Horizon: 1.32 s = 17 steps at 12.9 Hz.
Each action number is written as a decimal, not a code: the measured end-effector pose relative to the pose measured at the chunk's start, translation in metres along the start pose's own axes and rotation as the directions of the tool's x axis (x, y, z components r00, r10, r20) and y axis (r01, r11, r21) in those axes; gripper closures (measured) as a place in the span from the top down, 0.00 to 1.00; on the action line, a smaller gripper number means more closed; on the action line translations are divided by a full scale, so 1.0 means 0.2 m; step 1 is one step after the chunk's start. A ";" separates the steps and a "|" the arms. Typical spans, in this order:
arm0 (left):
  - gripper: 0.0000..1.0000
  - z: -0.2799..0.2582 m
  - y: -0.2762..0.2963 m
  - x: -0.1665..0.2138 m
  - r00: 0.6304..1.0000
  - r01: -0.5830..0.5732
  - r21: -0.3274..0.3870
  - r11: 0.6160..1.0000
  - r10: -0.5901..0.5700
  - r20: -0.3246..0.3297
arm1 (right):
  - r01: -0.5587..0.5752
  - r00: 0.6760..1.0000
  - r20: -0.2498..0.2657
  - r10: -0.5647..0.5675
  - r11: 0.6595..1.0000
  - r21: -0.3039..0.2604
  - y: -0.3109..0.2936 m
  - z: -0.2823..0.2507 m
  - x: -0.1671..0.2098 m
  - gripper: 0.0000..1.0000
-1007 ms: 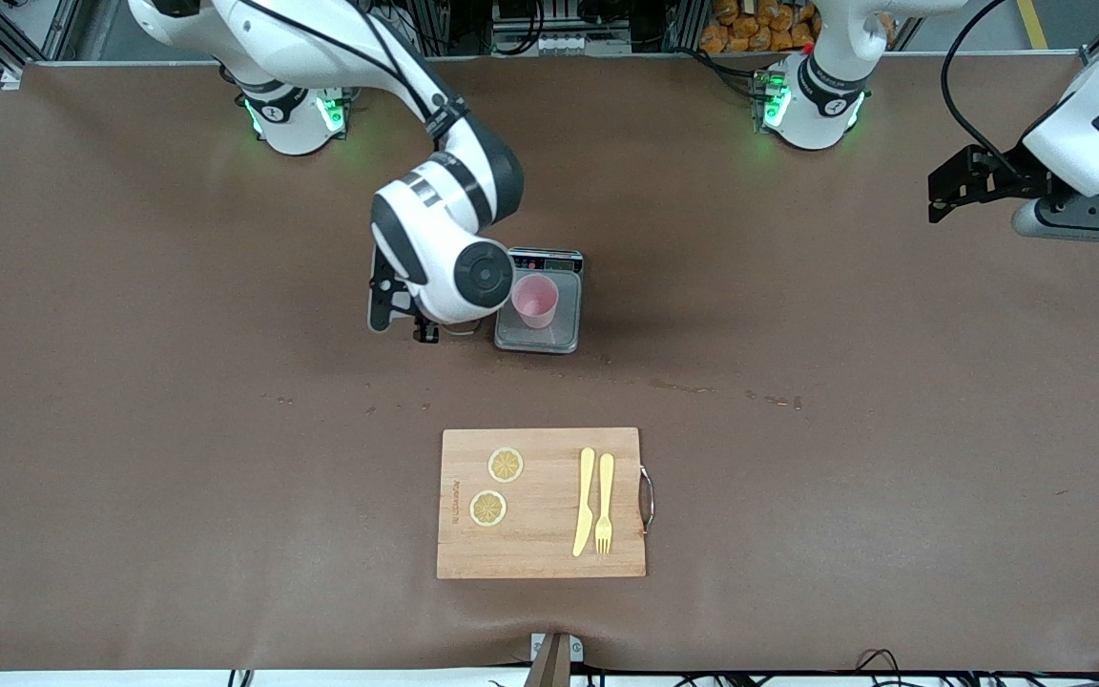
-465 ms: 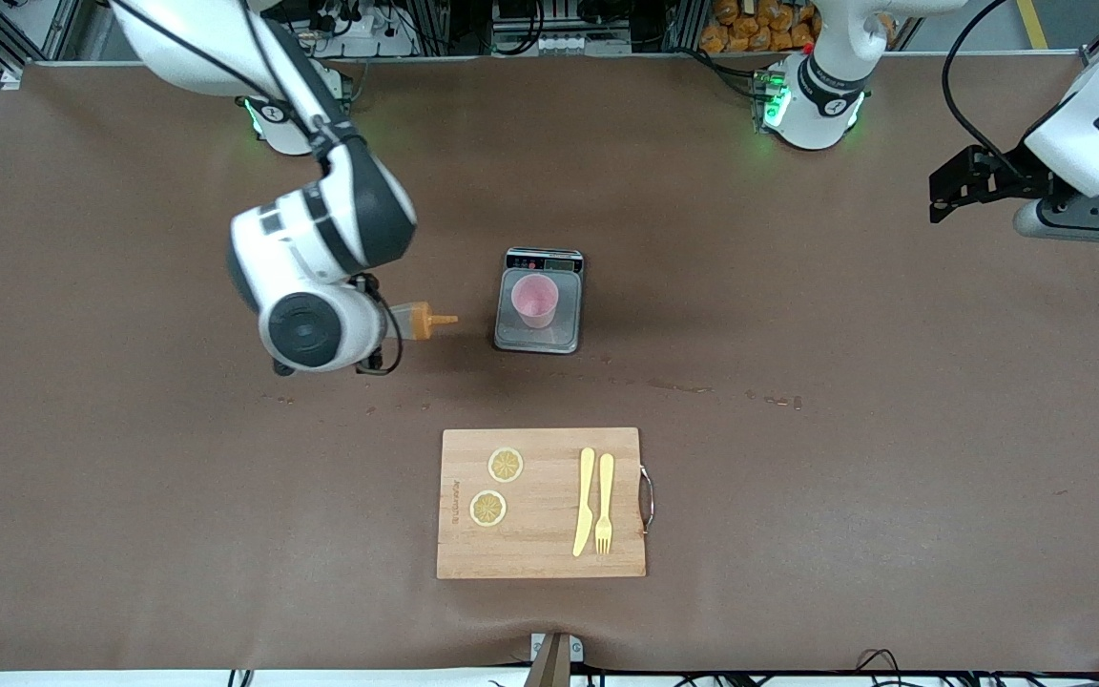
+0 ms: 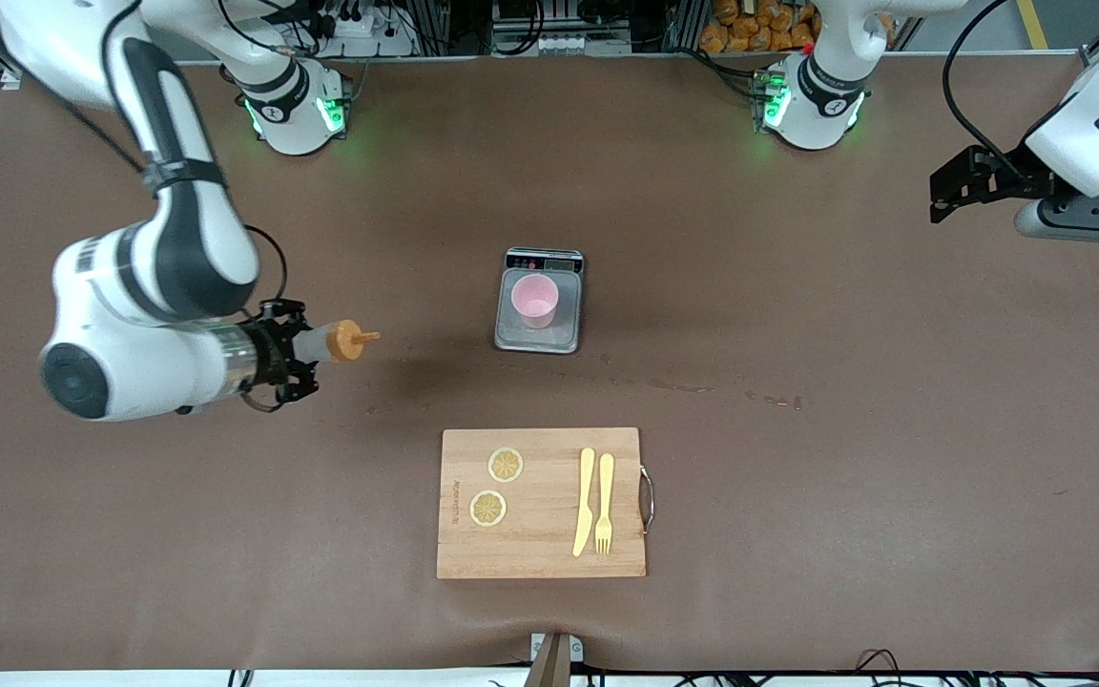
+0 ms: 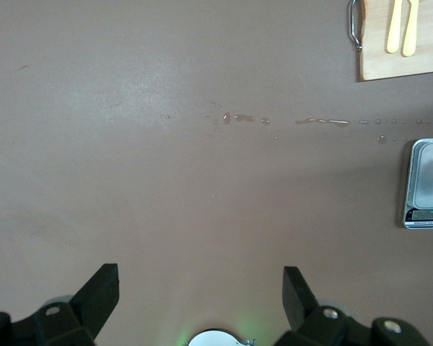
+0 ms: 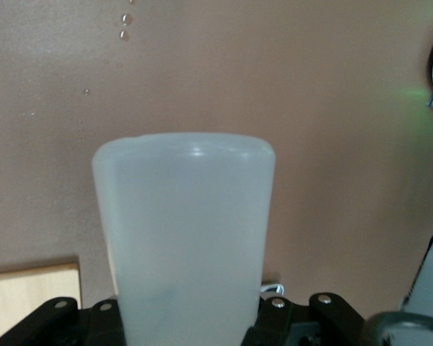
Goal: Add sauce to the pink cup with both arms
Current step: 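Carry the sauce bottle with the right gripper back beside the table edge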
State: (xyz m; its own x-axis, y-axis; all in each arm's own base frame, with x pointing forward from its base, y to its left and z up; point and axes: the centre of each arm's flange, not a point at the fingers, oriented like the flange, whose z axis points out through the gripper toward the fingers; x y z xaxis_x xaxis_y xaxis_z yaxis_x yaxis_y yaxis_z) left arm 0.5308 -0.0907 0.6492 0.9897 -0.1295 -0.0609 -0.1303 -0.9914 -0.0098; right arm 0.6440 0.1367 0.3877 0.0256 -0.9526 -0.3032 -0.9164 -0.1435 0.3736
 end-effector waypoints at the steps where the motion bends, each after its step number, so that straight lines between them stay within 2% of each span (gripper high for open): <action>1: 1.00 0.00 0.00 0.00 1.000 0.000 0.000 1.000 0.000 0.000 | 0.018 0.999 0.045 -0.018 1.000 0.010 0.00 -0.04 0.10 0.29; 5: 1.00 0.00 0.00 0.00 1.000 0.000 0.000 1.000 0.000 0.000 | 0.078 0.972 0.218 -0.089 0.995 0.058 0.02 -0.16 0.48 0.29; 8: 1.00 0.00 0.00 0.00 1.000 0.000 0.000 1.000 0.000 0.000 | 0.122 0.940 0.308 -0.146 0.988 0.097 0.07 -0.20 0.77 0.29; 12: 1.00 0.00 0.00 0.00 1.000 0.001 0.000 1.000 -0.001 0.000 | 0.189 0.854 0.460 -0.245 0.968 0.164 0.14 -0.13 1.18 0.29; 16: 1.00 0.00 0.00 0.00 1.000 0.001 0.000 1.000 -0.001 0.000 | 0.241 0.779 0.534 -0.329 0.943 0.230 0.16 0.06 1.52 0.29; 17: 1.00 0.00 0.00 0.00 1.000 0.000 0.000 1.000 0.000 0.000 | 0.251 0.750 0.559 -0.353 0.934 0.252 0.17 0.13 1.59 0.29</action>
State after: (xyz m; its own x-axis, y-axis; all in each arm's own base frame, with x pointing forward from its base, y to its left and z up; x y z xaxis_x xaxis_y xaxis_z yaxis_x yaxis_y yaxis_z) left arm 0.5308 -0.0905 0.6493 0.9898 -0.1291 -0.0608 -0.1299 -0.9915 -0.0098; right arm 0.6115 -0.1638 0.2812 0.1189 -0.5138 -0.8496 -0.9508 -0.3056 0.0518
